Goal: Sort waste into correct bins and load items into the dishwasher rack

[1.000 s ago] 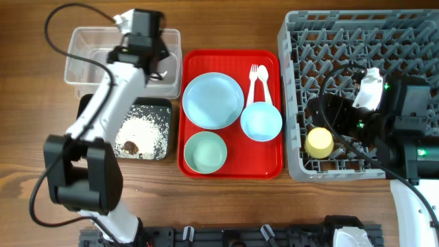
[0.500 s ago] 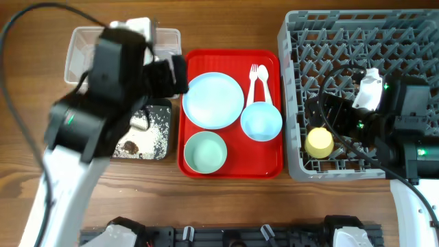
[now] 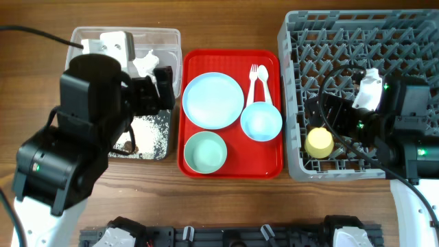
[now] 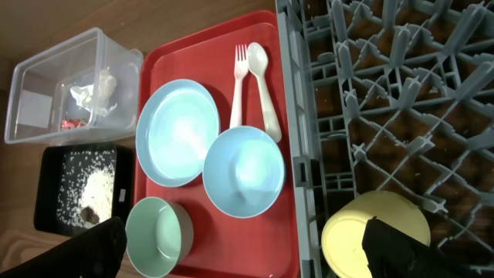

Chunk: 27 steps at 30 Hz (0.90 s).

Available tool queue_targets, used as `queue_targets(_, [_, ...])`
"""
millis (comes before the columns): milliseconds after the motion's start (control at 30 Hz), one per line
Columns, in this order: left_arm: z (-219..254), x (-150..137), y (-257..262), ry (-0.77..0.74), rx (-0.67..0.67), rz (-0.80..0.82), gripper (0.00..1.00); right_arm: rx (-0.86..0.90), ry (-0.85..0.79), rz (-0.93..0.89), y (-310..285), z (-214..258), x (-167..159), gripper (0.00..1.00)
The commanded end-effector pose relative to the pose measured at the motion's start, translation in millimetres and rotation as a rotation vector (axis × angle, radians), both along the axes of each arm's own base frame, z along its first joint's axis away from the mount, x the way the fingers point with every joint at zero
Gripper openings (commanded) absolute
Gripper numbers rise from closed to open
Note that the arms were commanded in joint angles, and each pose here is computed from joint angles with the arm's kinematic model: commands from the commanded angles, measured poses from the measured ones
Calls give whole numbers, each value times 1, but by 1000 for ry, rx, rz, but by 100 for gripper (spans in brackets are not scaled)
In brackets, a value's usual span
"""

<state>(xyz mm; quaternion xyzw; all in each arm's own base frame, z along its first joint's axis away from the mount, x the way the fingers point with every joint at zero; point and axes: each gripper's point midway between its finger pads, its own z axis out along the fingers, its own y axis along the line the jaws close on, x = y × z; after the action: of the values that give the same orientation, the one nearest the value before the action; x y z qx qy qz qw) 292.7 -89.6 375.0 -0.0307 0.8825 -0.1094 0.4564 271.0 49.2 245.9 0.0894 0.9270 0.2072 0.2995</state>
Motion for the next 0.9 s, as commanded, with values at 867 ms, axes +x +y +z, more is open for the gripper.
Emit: queue_targets(867, [-215,-48,68,-523,-127,160,100,-14,-16,1,-2,4,2,100])
